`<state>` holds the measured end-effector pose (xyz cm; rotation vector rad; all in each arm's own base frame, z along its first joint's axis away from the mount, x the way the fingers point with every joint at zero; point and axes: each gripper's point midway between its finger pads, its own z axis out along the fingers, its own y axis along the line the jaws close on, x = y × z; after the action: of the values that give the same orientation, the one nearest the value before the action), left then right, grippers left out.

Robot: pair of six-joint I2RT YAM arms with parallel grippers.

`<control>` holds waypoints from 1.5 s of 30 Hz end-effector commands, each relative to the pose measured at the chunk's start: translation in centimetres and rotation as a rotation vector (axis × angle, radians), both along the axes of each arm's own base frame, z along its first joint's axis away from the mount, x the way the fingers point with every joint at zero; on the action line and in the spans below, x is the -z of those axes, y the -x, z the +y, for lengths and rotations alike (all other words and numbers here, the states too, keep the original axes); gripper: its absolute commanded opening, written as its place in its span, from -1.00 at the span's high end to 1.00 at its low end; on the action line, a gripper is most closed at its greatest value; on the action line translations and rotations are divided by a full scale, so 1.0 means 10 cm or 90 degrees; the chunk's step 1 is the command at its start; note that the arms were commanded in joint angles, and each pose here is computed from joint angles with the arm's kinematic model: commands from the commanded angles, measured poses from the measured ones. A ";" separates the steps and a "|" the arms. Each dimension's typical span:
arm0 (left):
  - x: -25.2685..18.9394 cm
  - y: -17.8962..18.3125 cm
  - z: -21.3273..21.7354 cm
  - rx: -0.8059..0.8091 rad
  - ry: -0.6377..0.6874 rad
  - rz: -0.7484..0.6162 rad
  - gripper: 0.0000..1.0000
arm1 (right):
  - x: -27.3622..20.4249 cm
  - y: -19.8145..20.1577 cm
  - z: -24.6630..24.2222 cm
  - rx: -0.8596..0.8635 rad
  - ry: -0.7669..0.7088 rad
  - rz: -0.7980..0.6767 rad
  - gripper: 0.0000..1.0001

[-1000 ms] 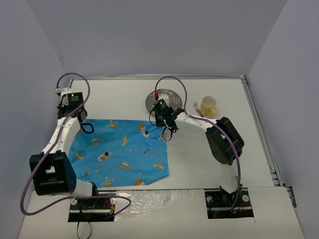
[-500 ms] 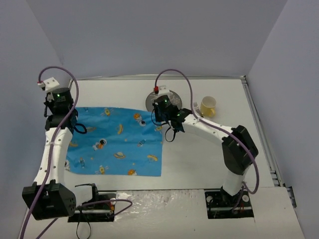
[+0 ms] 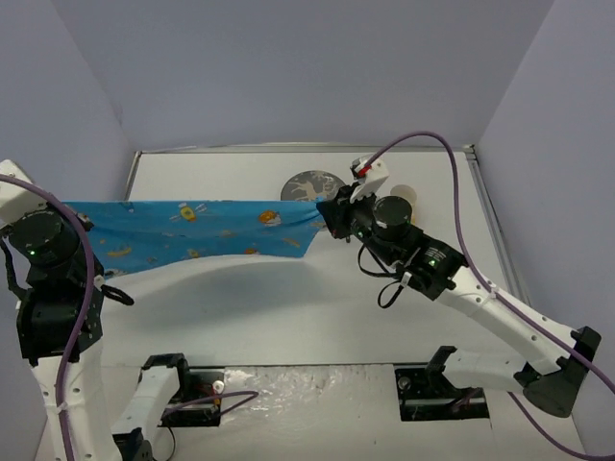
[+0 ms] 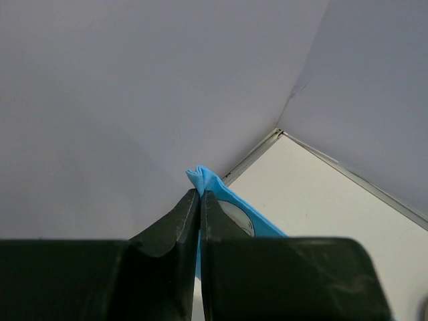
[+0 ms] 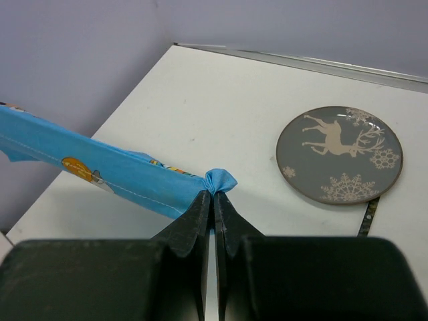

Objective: Set the dinner table for one person

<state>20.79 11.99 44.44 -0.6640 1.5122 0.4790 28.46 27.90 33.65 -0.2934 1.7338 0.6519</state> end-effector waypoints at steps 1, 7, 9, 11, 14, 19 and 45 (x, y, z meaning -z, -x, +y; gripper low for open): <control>-0.26 0.35 0.02 -0.020 -0.023 -0.026 1.00 | -0.38 0.31 -0.08 -0.057 -0.055 -0.056 1.00; -0.42 0.49 0.02 -0.023 -0.042 -0.038 1.00 | -0.55 0.55 0.01 -0.139 -0.087 -0.049 1.00; -0.38 0.35 0.02 -0.018 -0.043 -0.023 1.00 | -0.54 0.52 0.08 -0.144 -0.088 -0.038 1.00; -0.27 0.17 0.02 -0.013 -0.037 -0.006 1.00 | -0.52 0.44 0.11 -0.125 -0.088 -0.027 1.00; 0.06 -0.24 0.05 -0.011 -0.021 0.050 1.00 | -0.22 0.14 0.20 -0.058 -0.066 0.038 1.00; 0.98 -0.83 0.09 -0.012 0.010 0.181 1.00 | 0.73 -0.26 0.40 -0.003 -0.011 0.199 1.00; 2.93 -1.79 0.64 -0.112 0.078 0.382 1.00 | 2.58 -1.18 0.53 0.078 0.171 0.253 1.00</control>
<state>36.71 16.81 12.48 -0.7348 2.1946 0.7660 37.11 32.03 5.08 -0.2677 2.3233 0.4054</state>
